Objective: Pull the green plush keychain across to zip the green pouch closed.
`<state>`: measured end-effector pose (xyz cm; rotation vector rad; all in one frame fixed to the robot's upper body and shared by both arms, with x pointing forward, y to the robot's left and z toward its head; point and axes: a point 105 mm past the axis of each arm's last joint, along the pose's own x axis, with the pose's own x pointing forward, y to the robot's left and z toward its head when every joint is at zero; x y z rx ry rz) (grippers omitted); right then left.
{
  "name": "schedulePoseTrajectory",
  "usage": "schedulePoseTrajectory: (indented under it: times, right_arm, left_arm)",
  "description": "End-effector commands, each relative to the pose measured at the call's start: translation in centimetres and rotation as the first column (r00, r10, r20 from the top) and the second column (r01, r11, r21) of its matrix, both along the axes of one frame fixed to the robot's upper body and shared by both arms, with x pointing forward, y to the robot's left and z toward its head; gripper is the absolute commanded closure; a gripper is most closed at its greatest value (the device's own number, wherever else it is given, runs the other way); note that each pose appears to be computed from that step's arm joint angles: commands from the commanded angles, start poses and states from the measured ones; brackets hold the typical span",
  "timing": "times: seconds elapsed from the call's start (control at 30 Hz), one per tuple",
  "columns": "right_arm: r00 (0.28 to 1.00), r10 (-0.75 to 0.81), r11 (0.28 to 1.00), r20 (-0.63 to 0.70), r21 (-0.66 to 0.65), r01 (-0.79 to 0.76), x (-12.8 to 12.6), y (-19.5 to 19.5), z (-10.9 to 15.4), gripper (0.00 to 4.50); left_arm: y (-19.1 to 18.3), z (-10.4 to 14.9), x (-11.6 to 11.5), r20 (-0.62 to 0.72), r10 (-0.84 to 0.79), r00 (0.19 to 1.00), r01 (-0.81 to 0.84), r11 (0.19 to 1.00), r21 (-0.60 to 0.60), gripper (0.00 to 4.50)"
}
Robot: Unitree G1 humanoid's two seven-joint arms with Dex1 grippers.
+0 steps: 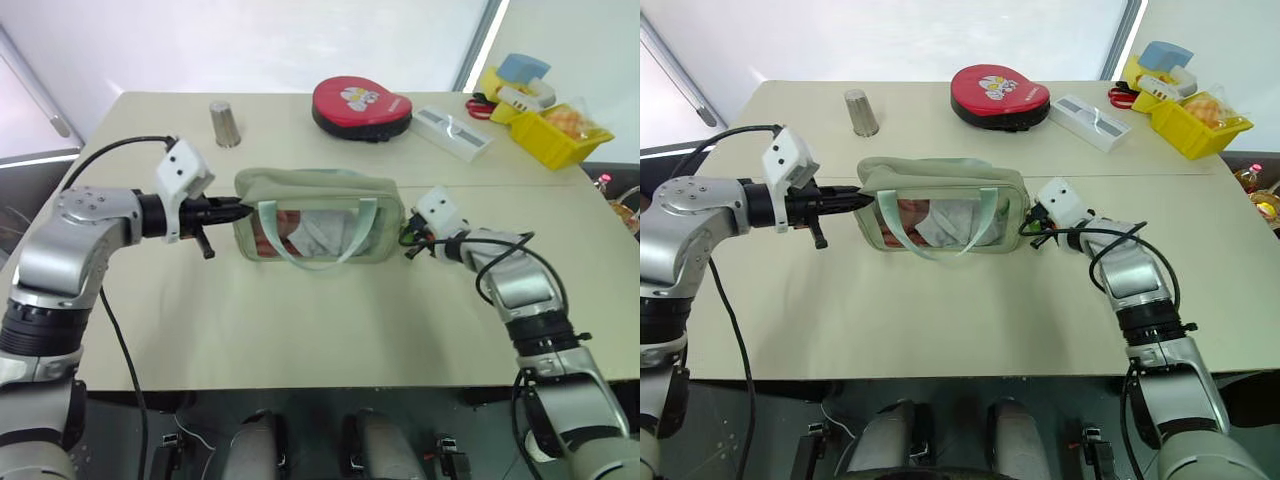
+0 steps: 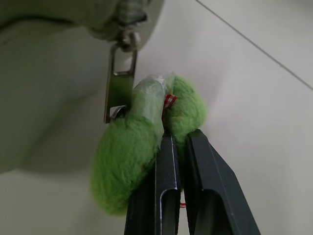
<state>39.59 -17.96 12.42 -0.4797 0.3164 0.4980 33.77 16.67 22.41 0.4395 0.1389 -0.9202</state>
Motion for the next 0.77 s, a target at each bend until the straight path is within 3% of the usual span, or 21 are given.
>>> schedulePoseTrajectory:
  times: [0.03,0.13,0.17,0.23,0.43,0.47,0.6,0.77]
  right_arm:
    - [0.999,-0.031,0.999,0.014,0.043,0.031,0.5,-0.5,0.9,4.45]
    - [0.998,-0.032,0.995,0.051,0.092,0.027,1.1,-0.8,2.9,4.45]
    - [0.998,-0.024,0.994,0.059,0.112,0.017,1.1,-1.0,3.8,4.14]
    - [0.997,-0.001,0.990,0.079,0.144,-0.010,1.1,-1.3,5.9,3.39]
    - [0.980,0.168,0.976,0.110,0.118,-0.181,-0.6,-1.9,13.0,0.20]
    - [0.974,0.202,0.970,0.102,0.114,-0.213,-1.1,-1.8,13.8,0.01]
    - [0.901,0.427,0.897,0.074,0.087,-0.432,-4.1,-0.3,17.0,0.01]
    - [0.833,0.550,0.829,0.064,0.072,-0.554,-6.0,1.4,17.7,0.01]
  left_arm:
    - [0.6,0.9,0.0,0.032,0.030,0.999,-0.031,1.000,0.007,4.50]
    - [0.7,0.8,0.1,0.033,0.038,0.999,-0.038,0.999,0.003,4.50]
    - [0.7,0.9,0.1,0.035,0.038,0.999,-0.038,0.999,-0.003,4.14]
    - [0.7,1.1,0.0,0.030,0.034,0.999,-0.034,0.999,-0.024,3.39]
    - [2.7,3.5,0.0,0.020,0.054,0.998,-0.053,0.996,-0.070,0.29]
    - [3.1,4.0,-0.2,0.016,0.056,0.998,-0.055,0.996,-0.076,0.03]
    - [5.7,6.1,-0.5,0.020,0.093,0.995,-0.092,0.993,-0.069,0.03]
    - [7.6,7.0,-0.4,0.047,0.131,0.990,-0.129,0.990,-0.050,0.03]
